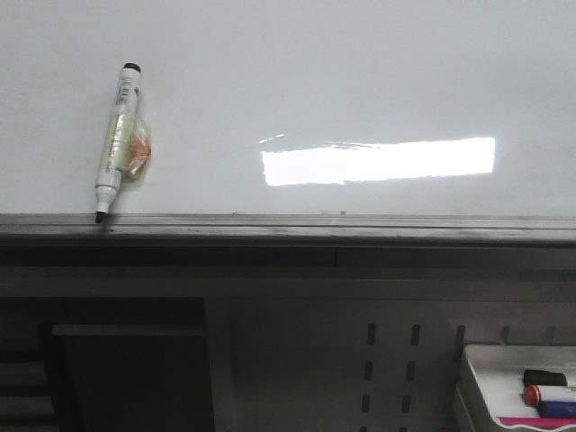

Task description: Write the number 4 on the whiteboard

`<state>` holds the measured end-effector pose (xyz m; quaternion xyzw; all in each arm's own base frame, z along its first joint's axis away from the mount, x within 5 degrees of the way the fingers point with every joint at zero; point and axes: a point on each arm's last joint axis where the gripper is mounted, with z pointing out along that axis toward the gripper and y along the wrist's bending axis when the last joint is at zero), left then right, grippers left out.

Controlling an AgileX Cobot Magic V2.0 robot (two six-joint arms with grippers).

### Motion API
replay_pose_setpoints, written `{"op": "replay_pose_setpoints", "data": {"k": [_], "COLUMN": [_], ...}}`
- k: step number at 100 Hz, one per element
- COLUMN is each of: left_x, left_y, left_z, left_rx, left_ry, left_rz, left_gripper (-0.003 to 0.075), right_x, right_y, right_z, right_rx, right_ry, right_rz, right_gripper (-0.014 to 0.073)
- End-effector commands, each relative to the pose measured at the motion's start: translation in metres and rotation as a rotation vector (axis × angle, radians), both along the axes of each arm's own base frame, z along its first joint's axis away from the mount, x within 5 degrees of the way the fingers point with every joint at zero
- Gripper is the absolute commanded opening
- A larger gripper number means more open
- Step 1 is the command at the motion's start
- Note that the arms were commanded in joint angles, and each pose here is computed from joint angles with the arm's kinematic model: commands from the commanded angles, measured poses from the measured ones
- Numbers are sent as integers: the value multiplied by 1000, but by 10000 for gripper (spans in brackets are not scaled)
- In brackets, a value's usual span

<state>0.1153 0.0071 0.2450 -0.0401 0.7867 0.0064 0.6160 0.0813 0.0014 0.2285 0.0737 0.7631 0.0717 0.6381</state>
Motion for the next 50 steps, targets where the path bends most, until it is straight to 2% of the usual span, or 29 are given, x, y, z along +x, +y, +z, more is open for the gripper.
{"op": "replay_pose_setpoints", "data": {"k": [1, 9, 17, 25, 37, 50], "left_x": [12, 21, 32, 40, 46, 51], "left_y": [3, 3, -5, -22, -51, -78], "left_z": [23, 25, 23, 16, 7, 0], "left_rx": [-33, -67, 16, 77, 32, -31], "left_ry": [-173, -231, -243, -198, -158, -169], "left_rz": [39, 45, -25, -162, -331, -446], "left_gripper": [315, 382, 399, 399, 398, 398], "right_x": [3, 3, 3, 3, 3, 3], "right_y": [-2, -2, -2, -2, -2, -2], "right_z": [19, 19, 19, 19, 19, 19], "right_rx": [-3, -3, -3, -3, -3, -3], "right_ry": [-108, -110, -111, -109, -111, -113], "right_rz": [-20, -20, -20, -20, -20, -20], "right_gripper": [-64, -64, -64, -64, -64, -64]}}
